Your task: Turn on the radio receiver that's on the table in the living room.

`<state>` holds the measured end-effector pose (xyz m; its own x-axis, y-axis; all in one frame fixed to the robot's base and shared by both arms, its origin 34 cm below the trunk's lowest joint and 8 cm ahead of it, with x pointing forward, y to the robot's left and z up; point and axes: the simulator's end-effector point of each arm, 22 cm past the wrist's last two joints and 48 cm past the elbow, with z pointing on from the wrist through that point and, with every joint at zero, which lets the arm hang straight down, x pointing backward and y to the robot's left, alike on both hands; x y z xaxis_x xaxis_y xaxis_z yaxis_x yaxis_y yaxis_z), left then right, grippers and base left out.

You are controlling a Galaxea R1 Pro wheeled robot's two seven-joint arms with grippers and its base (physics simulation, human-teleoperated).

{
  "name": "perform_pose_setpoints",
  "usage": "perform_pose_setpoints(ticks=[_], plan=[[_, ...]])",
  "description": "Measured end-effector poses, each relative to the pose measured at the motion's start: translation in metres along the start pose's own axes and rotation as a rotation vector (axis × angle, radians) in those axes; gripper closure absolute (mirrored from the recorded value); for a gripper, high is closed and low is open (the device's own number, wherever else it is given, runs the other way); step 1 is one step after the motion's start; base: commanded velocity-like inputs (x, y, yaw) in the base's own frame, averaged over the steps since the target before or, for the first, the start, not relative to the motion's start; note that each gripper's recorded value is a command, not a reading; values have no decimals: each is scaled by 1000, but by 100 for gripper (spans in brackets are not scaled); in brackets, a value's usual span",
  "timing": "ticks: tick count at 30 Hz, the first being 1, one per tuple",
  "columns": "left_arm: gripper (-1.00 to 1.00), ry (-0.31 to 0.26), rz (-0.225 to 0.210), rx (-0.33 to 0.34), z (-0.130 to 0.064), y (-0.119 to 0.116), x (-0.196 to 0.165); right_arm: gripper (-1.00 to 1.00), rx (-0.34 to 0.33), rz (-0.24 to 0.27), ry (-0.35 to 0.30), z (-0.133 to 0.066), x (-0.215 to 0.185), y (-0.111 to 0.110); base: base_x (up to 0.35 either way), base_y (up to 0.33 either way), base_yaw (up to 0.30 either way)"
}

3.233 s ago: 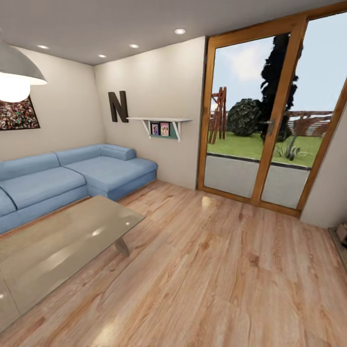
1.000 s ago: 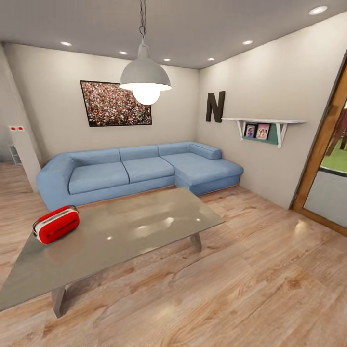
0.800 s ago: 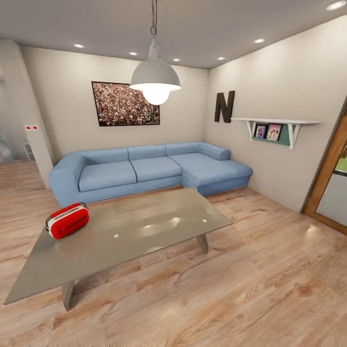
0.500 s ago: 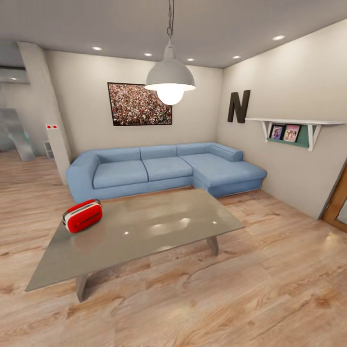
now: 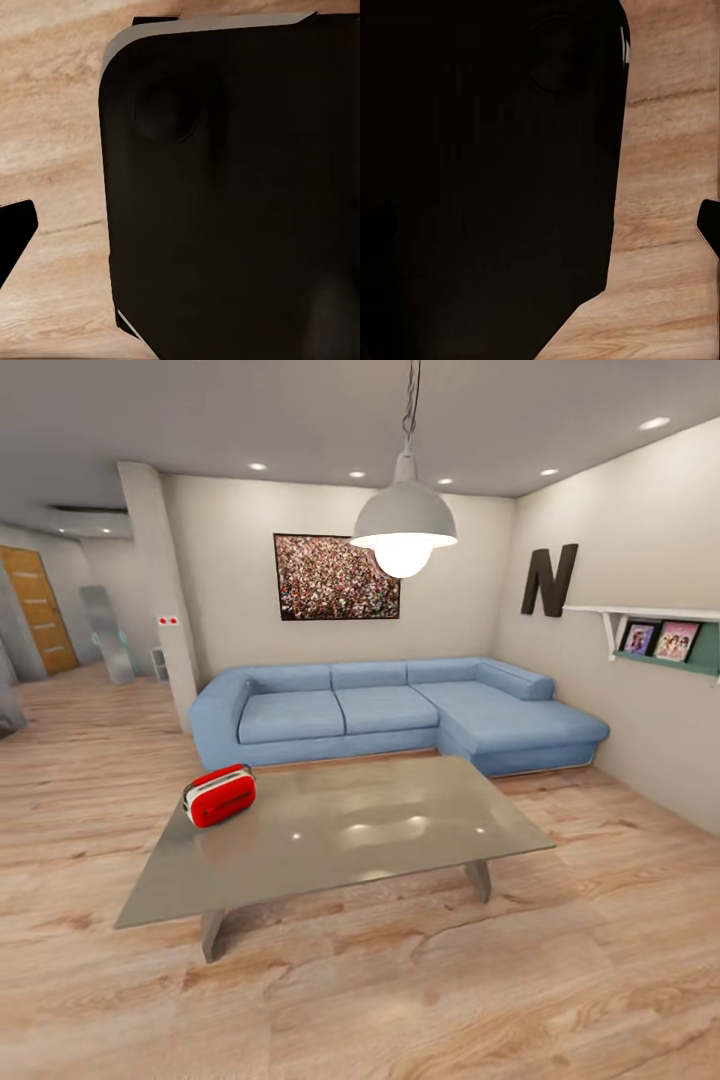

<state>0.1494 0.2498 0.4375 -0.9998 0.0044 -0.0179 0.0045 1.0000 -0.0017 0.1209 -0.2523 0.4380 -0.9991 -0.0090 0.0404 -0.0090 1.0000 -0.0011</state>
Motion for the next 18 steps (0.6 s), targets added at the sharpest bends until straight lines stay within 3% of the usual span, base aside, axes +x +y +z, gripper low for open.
perform_pose_setpoints(ticks=[18], plan=[[-100, 0, 0, 0, 0, 0, 0, -100, 0, 0, 0, 0, 0, 0, 0, 0, 271]])
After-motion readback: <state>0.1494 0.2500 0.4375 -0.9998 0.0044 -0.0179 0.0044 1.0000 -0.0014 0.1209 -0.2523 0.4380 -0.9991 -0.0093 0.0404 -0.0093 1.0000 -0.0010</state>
